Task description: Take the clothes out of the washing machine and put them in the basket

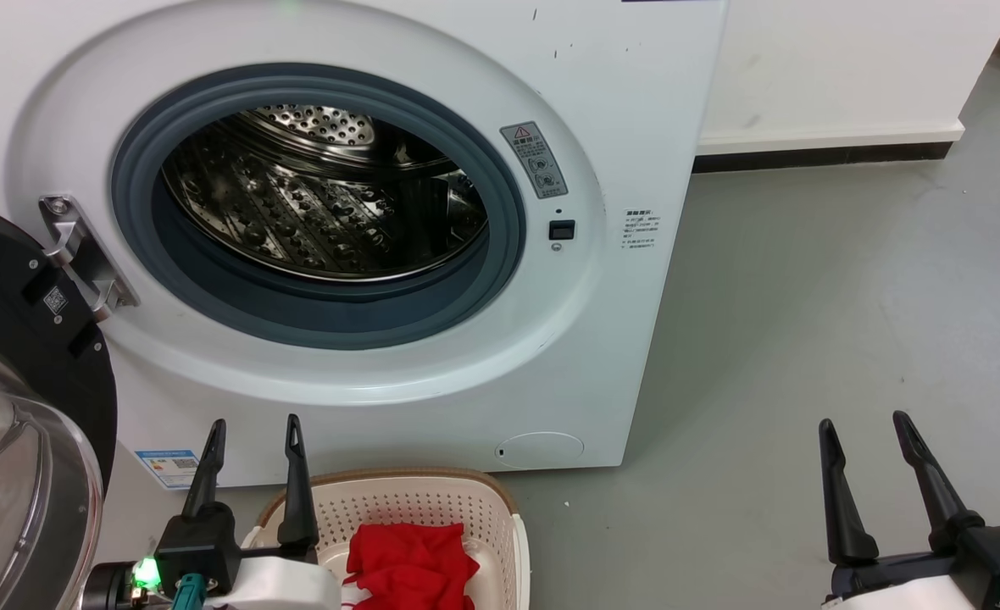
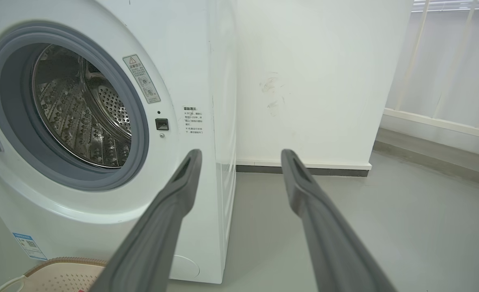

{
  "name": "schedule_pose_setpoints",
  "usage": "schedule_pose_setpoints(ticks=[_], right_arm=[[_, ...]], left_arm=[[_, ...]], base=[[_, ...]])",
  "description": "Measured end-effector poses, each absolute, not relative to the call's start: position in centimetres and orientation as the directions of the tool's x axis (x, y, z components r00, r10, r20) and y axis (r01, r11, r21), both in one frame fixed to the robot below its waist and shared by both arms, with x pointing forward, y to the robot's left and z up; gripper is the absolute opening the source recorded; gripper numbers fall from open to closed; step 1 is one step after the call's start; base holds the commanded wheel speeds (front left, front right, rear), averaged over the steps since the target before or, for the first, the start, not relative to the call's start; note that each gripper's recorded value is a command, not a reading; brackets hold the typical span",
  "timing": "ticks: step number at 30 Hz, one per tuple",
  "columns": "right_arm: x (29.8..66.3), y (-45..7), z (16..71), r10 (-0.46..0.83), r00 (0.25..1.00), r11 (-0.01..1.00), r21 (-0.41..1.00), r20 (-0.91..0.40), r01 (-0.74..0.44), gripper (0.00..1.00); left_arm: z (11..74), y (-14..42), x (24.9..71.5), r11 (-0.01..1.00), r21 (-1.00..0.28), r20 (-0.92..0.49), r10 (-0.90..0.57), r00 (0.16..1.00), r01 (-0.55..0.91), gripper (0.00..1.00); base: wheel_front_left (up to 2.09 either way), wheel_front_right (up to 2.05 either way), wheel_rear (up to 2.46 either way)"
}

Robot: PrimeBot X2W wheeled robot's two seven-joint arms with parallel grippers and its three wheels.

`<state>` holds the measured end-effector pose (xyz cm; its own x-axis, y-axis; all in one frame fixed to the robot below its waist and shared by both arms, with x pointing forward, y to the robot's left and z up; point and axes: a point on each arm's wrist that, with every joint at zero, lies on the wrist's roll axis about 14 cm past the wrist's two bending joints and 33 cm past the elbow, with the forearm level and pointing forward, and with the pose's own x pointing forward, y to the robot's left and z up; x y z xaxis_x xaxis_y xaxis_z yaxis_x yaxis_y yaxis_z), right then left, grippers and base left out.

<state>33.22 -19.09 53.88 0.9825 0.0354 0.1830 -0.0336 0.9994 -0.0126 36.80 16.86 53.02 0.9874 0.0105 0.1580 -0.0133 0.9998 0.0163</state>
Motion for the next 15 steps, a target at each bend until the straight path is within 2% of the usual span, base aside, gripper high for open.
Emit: schedule_pose_setpoints(ticks=[9,10,15], right_arm=[[33.4,-18.9,53.9,0.040,0.982,0.999,-0.012,0.183,-0.038,1.00],[33.4,-18.9,53.8,0.040,0.983,0.999,-0.012,0.181,-0.039,0.00],[32.9,-18.9,51.8,0.038,0.992,0.999,-0.003,0.117,-0.038,0.00]], left_arm=[[53.2,17.1,36.9,1.000,0.016,0.163,0.021,0.986,-0.024,1.00],[53.1,17.2,36.9,1.000,0.016,0.161,0.024,0.987,-0.027,0.00],[50.7,17.3,36.3,0.999,0.021,0.084,0.026,0.996,-0.028,0.00]], base=[[0.00,0.00,0.00],[0.00,0.00,0.00],[0.00,0.00,0.00]])
